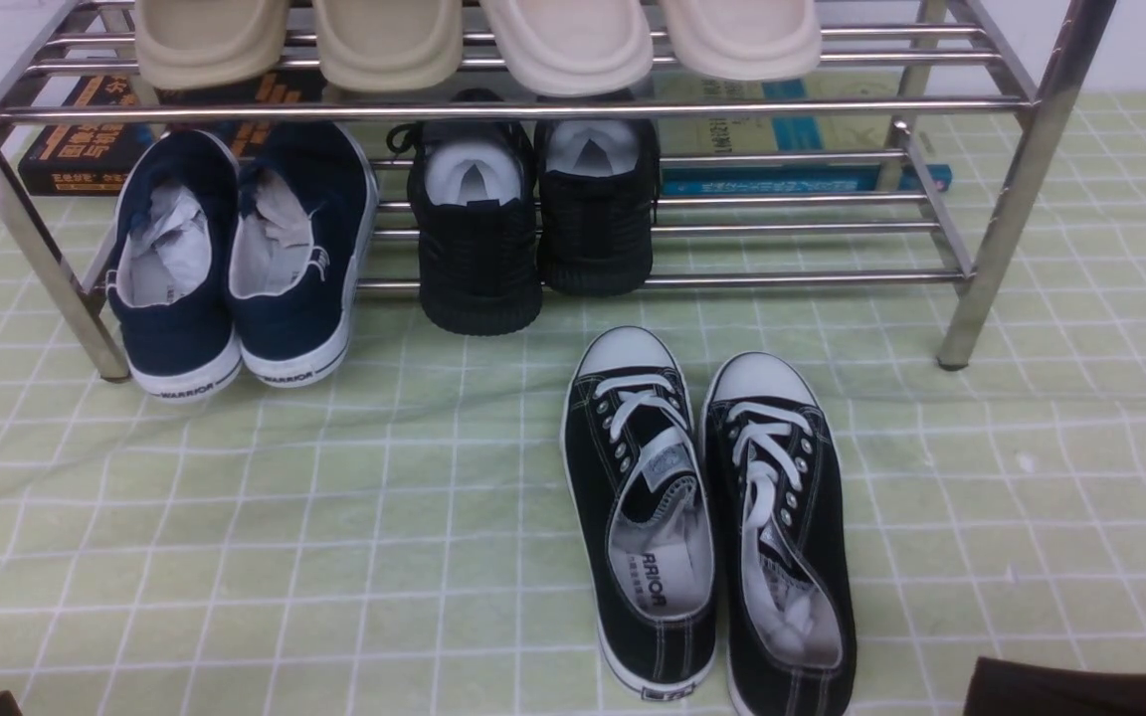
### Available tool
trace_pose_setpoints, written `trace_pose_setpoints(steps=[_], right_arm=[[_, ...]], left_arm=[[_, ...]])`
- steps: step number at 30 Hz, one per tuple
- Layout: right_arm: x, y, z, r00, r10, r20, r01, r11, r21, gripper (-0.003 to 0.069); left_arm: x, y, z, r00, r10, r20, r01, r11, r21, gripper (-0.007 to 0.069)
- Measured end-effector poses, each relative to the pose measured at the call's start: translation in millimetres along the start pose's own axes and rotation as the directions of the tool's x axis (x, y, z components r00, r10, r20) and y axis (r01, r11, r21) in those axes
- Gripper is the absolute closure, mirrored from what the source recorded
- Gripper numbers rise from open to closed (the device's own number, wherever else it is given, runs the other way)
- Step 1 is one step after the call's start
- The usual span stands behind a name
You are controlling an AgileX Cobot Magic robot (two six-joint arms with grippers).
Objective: Take the shoes off the shelf with your hand from the green coffee tablecloth.
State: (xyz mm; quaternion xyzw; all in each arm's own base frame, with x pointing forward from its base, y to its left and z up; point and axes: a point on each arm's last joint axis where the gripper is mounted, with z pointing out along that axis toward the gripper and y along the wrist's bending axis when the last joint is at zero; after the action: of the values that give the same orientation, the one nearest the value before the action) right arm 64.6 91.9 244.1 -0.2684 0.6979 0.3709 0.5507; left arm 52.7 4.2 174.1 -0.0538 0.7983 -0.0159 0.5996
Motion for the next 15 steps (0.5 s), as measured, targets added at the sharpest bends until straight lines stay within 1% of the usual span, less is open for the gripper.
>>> trace_pose_setpoints(steps=[3,5,8,9,10,11,12,13,15], right_arm=[[3.9,-1.9,-4.2,0.999,0.024,-0.044,-0.023,0.999,0.023,0.0651],[4.4,-2.5,-7.6,0.999,0.016,-0.049,-0.014,0.999,0.029,0.0649],[6.2,-8.3,-19.8,0.994,-0.087,-0.07,0.093,0.992,0.084,0.0645],[6.2,-8.8,-20.4,0.994,-0.085,-0.07,0.091,0.992,0.09,0.0645],[6.6,-13.6,-26.5,0.989,-0.127,-0.078,0.137,0.98,0.146,0.0643],[7.1,-14.5,-26.6,0.988,-0.128,-0.084,0.14,0.978,0.155,0.0643],[7.4,-17.1,-29.9,0.987,-0.134,-0.089,0.149,0.97,0.19,0.0642],[10.2,-24.3,-36.4,0.986,-0.122,-0.114,0.15,0.946,0.286,0.064],[16.2,-31.2,-43.1,0.986,-0.103,-0.128,0.144,0.912,0.383,0.0638]], left_arm=[[0.0,0.0,0.0,1.0,0.0,0.0,0.0,1.0,0.0,0.0384],[0.0,0.0,0.0,1.0,0.0,0.0,0.0,1.0,0.0,0.0384],[0.0,0.0,0.0,1.0,0.0,0.0,0.0,1.0,0.0,0.0384],[0.0,0.0,0.0,1.0,0.0,0.0,0.0,1.0,0.0,0.0384],[0.0,0.0,0.0,1.0,0.0,0.0,0.0,1.0,0.0,0.0384],[0.0,0.0,0.0,1.0,0.0,0.0,0.0,1.0,0.0,0.0384],[0.0,0.0,0.0,1.0,0.0,0.0,0.0,1.0,0.0,0.0384],[0.0,0.0,0.0,1.0,0.0,0.0,0.0,1.0,0.0,0.0384],[0.0,0.0,0.0,1.0,0.0,0.0,0.0,1.0,0.0,0.0384]])
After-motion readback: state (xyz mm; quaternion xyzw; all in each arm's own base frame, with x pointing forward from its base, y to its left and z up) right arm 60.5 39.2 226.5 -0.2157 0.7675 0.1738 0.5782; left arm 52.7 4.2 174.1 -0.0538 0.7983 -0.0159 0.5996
